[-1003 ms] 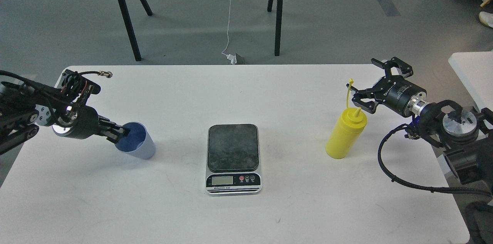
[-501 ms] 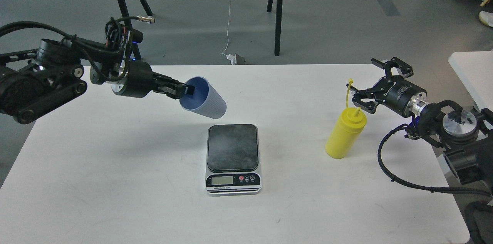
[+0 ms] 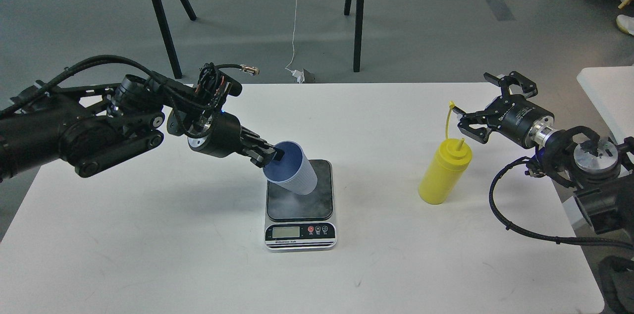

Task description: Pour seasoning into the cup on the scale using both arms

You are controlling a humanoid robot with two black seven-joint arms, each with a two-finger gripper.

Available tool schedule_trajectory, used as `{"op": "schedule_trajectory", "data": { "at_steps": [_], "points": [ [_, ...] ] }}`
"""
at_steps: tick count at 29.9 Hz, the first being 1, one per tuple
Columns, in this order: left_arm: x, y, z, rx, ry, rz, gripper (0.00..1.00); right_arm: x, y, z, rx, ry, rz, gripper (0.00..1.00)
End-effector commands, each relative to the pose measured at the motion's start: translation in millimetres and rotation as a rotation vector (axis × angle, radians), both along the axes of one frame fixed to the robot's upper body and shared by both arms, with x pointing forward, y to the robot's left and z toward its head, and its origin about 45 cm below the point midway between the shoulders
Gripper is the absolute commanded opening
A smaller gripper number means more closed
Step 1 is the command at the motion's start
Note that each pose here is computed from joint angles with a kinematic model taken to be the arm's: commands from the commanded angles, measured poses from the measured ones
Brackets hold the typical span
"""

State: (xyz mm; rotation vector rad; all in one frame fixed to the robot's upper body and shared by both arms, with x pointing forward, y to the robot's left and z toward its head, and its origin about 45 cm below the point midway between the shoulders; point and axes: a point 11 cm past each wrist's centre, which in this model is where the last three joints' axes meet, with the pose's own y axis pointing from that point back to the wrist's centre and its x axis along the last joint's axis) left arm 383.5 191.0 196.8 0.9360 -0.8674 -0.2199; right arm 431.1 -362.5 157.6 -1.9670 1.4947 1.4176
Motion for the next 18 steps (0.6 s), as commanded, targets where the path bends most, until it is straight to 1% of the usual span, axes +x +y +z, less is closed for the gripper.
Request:
{"op": "schedule_trajectory", "data": {
  "at_steps": [1, 7, 9, 11, 15, 17, 18],
  "points": [
    [-6, 4, -10, 0.011, 0.018, -0.001, 0.00, 0, 0, 0, 0.000, 0.001, 0.000, 0.99],
    [-6, 5, -9, 0.002, 0.019, 0.008, 0.08, -1, -1, -2, -0.001, 0.004, -0.001, 0.99],
    [-6, 3, -8, -0.004, 0.019, 0.007, 0.16, -1, -1, -2, -0.001, 0.005, -0.001, 0.99],
    [-6, 2, -7, -0.009, 0.019, 0.006, 0.32, -2, -1, -3, -0.001, 0.007, -0.002, 0.99],
    [-1, -4, 2, -0.052, 0.009, 0.019, 0.59, -1, 0, -2, -0.001, 0.005, 0.001, 0.99],
    [1, -9, 8, -0.094, 0.017, 0.039, 0.79, -2, 0, -3, -0.001, 0.007, 0.001, 0.99],
    [1, -11, 9, -0.112, 0.026, 0.045, 0.85, -2, 0, -3, 0.000, 0.007, 0.002, 0.99]
  ]
}}
